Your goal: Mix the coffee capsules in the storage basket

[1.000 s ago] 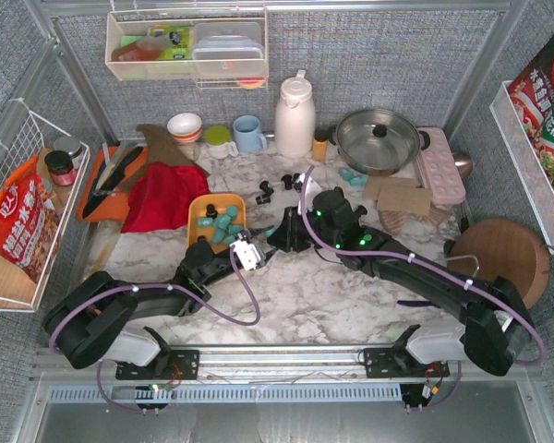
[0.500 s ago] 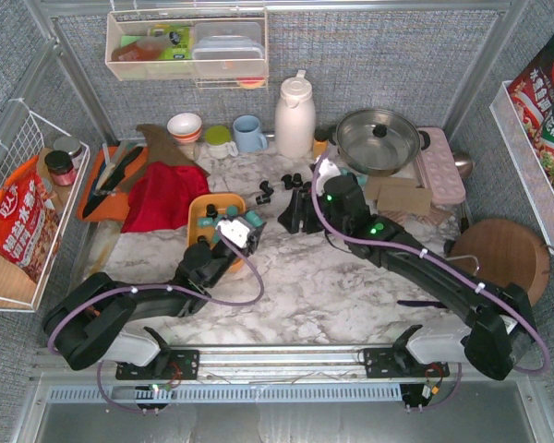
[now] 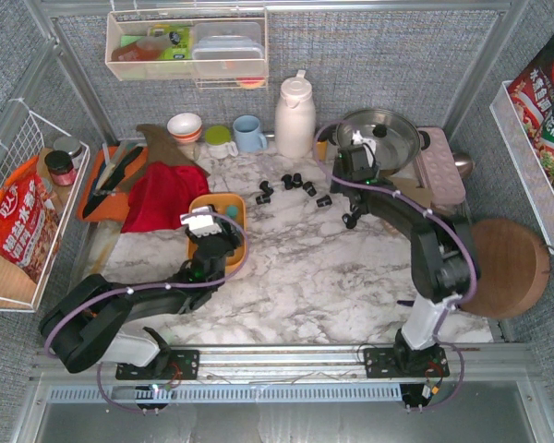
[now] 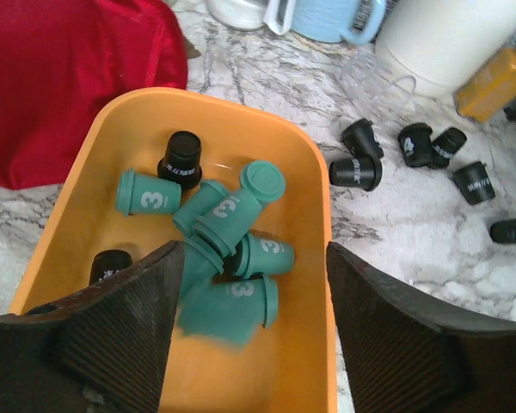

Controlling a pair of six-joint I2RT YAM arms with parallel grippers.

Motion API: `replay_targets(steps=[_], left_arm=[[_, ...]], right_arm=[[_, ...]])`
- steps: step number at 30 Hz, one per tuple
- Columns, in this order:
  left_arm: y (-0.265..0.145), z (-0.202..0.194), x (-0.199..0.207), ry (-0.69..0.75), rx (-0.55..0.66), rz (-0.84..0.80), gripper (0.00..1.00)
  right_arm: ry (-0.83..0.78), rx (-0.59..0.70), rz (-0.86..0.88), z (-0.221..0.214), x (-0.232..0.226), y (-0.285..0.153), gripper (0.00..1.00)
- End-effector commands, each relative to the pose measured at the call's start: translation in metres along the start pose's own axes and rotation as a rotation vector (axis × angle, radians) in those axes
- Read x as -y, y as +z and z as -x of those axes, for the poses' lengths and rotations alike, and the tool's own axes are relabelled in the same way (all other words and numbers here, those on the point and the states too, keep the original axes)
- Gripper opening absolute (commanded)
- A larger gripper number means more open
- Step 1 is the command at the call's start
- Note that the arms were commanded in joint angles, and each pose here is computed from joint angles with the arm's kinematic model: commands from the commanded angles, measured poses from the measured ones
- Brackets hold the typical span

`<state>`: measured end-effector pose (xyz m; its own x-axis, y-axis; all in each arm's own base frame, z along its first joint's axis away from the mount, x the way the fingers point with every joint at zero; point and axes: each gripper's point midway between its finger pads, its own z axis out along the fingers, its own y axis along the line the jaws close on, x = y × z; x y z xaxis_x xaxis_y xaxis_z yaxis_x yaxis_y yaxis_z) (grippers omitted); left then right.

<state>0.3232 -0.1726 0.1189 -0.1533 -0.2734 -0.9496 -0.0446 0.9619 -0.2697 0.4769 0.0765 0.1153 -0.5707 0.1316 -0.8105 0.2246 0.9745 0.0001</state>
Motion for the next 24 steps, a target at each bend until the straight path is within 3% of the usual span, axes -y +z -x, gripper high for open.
replay_targets(steps=[1,5,11,18,24], left_arm=[[0.002,-0.006,-0.010,-0.108,-0.016,0.094,0.80],[0.003,-0.007,0.003,-0.141,-0.049,0.051,0.89],[0.004,0.004,0.006,-0.155,-0.023,0.031,0.90],[0.005,0.012,0.005,-0.160,0.002,0.026,0.90],[0.006,0.012,0.007,-0.165,0.000,0.017,0.90]], right_arm=[[0.034,0.055,-0.024,0.013,0.008,0.049,0.78],[0.199,0.092,0.021,0.020,0.011,0.082,0.80],[0.372,0.168,-0.031,0.019,0.026,0.109,0.81],[0.389,0.190,0.055,0.028,0.016,0.125,0.81],[0.342,0.079,0.086,0.020,0.002,0.129,0.80]])
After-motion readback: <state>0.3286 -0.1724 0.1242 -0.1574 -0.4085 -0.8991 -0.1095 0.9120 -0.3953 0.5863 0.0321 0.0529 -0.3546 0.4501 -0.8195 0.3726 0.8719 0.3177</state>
